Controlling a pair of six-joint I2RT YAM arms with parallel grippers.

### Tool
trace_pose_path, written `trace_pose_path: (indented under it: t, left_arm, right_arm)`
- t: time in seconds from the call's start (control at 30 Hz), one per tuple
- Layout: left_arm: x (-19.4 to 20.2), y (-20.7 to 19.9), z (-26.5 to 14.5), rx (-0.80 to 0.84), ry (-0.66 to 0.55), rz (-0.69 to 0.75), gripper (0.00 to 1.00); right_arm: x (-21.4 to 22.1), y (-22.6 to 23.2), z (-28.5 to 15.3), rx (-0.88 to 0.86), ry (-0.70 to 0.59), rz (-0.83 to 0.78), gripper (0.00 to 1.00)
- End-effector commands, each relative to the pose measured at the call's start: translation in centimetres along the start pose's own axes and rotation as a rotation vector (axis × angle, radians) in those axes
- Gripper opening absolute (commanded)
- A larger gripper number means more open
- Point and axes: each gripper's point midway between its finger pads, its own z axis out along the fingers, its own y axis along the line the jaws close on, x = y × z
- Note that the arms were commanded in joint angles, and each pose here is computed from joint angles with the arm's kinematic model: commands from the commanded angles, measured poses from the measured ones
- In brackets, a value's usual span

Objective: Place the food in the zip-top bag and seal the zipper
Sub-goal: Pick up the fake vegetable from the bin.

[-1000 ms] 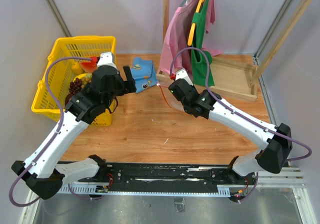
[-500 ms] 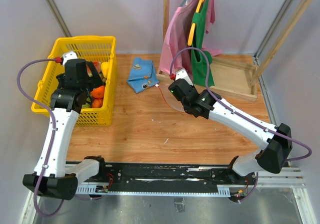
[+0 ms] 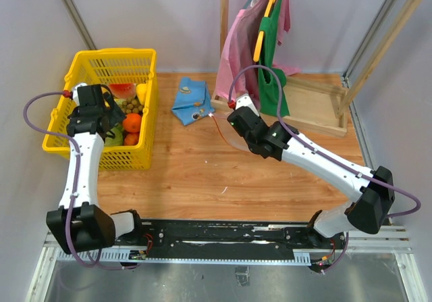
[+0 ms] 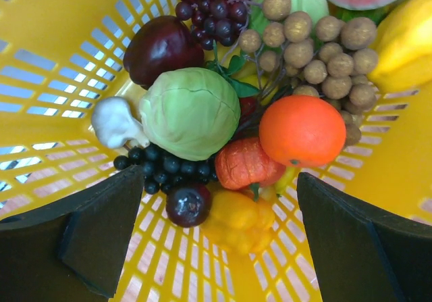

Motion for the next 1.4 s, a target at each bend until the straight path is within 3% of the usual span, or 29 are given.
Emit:
trace_pose_path:
  t: [0.0, 0.2, 0.5, 0.73, 0.87, 1.03, 1.27, 1.37]
  left_arm:
    - [0.5, -0.4, 3.0, 0.011, 0.021, -0.067, 0.99]
    - [2.1, 1.7, 6.9, -0.100, 0.047, -0.086, 0.99]
    - [4.8, 2.2, 10.9, -0.112, 0.113, -0.114, 0.99]
    - [7.1, 1.9, 12.7, -0.091, 0.161, -0.095, 0.89]
    - [7.2, 1.7, 12.9, -0.076, 0.159, -0.077, 0.77]
    - [7.1, 1.4, 13.0, -0.050, 0.150, -0.065, 0.55]
    - [5.9, 0.7, 12.1, -0.006, 0.120, -0.060, 0.09]
    - [5.2, 0.3, 11.1, 0.024, 0.106, -0.061, 0.01]
  right_arm:
    - [0.2, 0.6, -0.4, -0.044, -0.015, -0.012, 0.01]
    - [0.2, 1.1, -0.6, -0.083, -0.030, -0.010, 0.01]
    - [0.1, 2.0, -0.2, -0.114, -0.026, -0.019, 0.01]
    - [0.1, 2.3, 0.1, -0.115, -0.016, -0.024, 0.01]
    - [0.1, 2.5, 0.3, -0.118, -0.009, -0.025, 0.01]
    - [-0.2, 2.6, 0.3, -0.118, -0.010, -0.024, 0.01]
    - [-0.2, 2.6, 0.1, -0.120, -0.009, -0.018, 0.01]
    - [-0.3, 2.5, 0.0, -0.120, -0.014, -0.015, 0.01]
